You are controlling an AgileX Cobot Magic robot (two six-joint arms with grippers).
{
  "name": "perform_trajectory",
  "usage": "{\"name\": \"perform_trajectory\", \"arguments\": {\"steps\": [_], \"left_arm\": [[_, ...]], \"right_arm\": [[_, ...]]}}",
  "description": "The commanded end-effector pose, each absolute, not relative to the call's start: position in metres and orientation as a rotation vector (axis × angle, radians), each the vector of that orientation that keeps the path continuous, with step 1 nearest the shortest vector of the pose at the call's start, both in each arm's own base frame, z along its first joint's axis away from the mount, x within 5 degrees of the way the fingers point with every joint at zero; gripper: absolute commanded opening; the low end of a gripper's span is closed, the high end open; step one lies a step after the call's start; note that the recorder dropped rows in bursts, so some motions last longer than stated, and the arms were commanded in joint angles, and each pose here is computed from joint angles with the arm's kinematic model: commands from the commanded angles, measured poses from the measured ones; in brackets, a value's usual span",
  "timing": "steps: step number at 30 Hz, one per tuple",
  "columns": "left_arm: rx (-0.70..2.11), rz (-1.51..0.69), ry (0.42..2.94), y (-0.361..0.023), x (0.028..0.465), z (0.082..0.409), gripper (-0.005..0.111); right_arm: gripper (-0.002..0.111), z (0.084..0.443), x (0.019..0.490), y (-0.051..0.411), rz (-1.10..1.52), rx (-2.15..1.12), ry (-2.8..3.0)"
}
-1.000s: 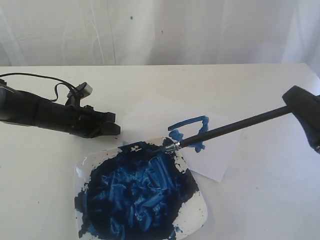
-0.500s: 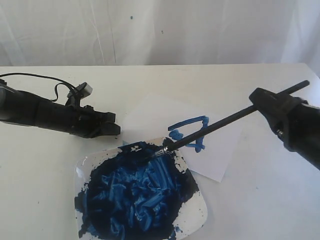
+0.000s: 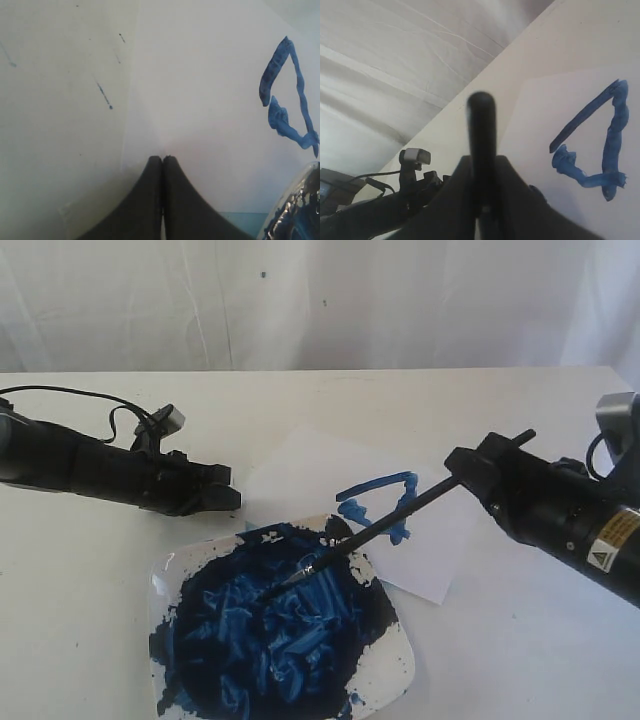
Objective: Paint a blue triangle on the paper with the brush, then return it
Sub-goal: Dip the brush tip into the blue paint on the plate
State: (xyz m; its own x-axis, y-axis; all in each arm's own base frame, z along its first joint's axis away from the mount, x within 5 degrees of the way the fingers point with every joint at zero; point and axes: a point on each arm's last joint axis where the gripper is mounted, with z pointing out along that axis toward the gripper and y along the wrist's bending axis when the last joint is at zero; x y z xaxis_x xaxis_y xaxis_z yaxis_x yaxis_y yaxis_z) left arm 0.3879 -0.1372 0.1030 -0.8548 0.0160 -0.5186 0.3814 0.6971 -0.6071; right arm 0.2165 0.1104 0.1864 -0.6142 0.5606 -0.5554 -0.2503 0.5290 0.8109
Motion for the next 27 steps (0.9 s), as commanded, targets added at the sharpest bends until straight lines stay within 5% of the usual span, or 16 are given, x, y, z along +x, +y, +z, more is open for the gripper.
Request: {"name": "perform_trajectory", "arguments": {"steps": [1, 27], "left_arm": [[0.269, -0.989, 2.505, -0.136, 0.382, 0.081, 0.0], [0.269, -0.989, 2.505, -0.136, 0.382, 0.081, 0.0]], "right_arm": [[0.0, 0.183, 0.223, 0.113, 1.206, 0.271, 1.906], [0.0, 0.147, 0.263, 0.124, 1.257, 0.488, 1.951]]}}
